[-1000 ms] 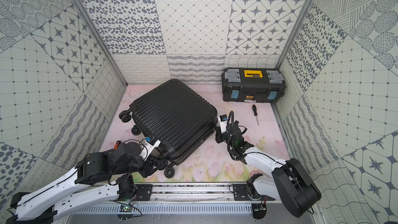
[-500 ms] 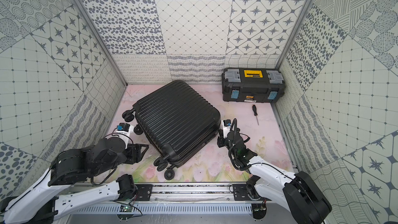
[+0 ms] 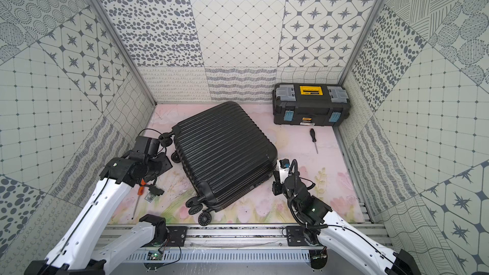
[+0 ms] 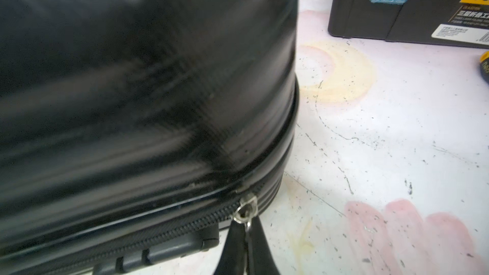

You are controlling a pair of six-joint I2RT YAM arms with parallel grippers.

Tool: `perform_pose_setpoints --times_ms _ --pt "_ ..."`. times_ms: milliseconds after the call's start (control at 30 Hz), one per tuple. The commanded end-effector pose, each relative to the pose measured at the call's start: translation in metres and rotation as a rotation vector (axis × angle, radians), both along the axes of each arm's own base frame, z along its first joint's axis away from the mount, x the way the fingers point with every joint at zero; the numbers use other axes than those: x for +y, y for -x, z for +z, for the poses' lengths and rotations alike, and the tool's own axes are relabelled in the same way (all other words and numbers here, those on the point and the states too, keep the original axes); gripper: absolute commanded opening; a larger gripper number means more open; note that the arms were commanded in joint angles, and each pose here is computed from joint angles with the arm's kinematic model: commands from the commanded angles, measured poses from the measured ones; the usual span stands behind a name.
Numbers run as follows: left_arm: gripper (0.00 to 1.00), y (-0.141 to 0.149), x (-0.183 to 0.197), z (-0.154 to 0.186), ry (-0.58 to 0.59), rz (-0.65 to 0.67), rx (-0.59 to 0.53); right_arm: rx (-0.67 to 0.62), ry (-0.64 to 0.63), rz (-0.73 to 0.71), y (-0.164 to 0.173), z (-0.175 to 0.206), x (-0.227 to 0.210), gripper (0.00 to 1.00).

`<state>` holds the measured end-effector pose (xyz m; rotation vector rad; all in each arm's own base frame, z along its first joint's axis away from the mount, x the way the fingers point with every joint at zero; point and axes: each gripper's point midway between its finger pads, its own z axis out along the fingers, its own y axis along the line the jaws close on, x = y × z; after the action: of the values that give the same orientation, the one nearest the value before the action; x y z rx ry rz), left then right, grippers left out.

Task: Open the suitcase zippers
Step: Unzip the zipper on the suitcase, then adjust the suitcase at the center of the board, then unzip the zipper on the suitcase.

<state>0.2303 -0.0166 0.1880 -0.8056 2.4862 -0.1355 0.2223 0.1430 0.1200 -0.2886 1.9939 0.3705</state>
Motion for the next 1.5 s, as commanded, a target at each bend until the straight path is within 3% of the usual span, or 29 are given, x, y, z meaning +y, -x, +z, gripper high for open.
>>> perform_pose_setpoints --times_ms 0,167,333,433,533,700,767,833,933,1133,1300,1467 --pt "0.46 -0.083 -0.003 0.006 0.137 -0.001 -0.145 -0.089 -0.091 -0.027 -0.001 0.035 0.004 0.0" --pt "0.48 -0.155 0.017 -0.002 0.063 0.023 -0.114 -0.028 -0.116 0.059 0.012 0.026 0.028 0.0" --pt "0.51 -0.23 0.019 0.001 -0.01 -0.06 -0.123 -0.017 -0.063 0.185 0.034 0.017 0.076 0.0" --pt "0.56 -0.26 0.02 0.005 -0.061 -0.109 -0.07 -0.026 -0.02 0.251 0.046 0.016 0.109 0.0" --pt "0.63 -0.269 0.009 0.041 -0.15 -0.177 -0.112 -0.019 -0.012 0.297 0.053 0.014 0.135 0.0" --pt "0.68 -0.237 -0.044 0.119 -0.34 -0.352 -0.237 -0.011 -0.028 0.297 0.051 0.009 0.147 0.0" --pt "0.66 -0.212 -0.077 0.14 -0.285 -0.423 -0.278 -0.014 -0.039 0.306 0.052 0.009 0.152 0.0" --pt "0.64 -0.189 -0.127 0.145 -0.159 -0.54 -0.308 -0.018 -0.067 0.319 0.052 0.011 0.157 0.0" --pt "0.62 -0.152 -0.212 0.132 0.041 -0.724 -0.307 -0.012 -0.085 0.323 0.052 0.01 0.164 0.0" --pt "0.55 -0.095 -0.336 0.087 0.228 -0.952 -0.143 0.008 -0.101 0.303 0.052 0.003 0.16 0.0" --pt "0.61 -0.061 -0.388 0.062 0.073 -1.047 -0.094 0.011 -0.096 0.245 0.05 -0.003 0.141 0.0" --pt "0.65 -0.049 -0.392 0.033 -0.075 -1.002 0.017 0.014 -0.076 0.205 0.049 -0.008 0.123 0.0"
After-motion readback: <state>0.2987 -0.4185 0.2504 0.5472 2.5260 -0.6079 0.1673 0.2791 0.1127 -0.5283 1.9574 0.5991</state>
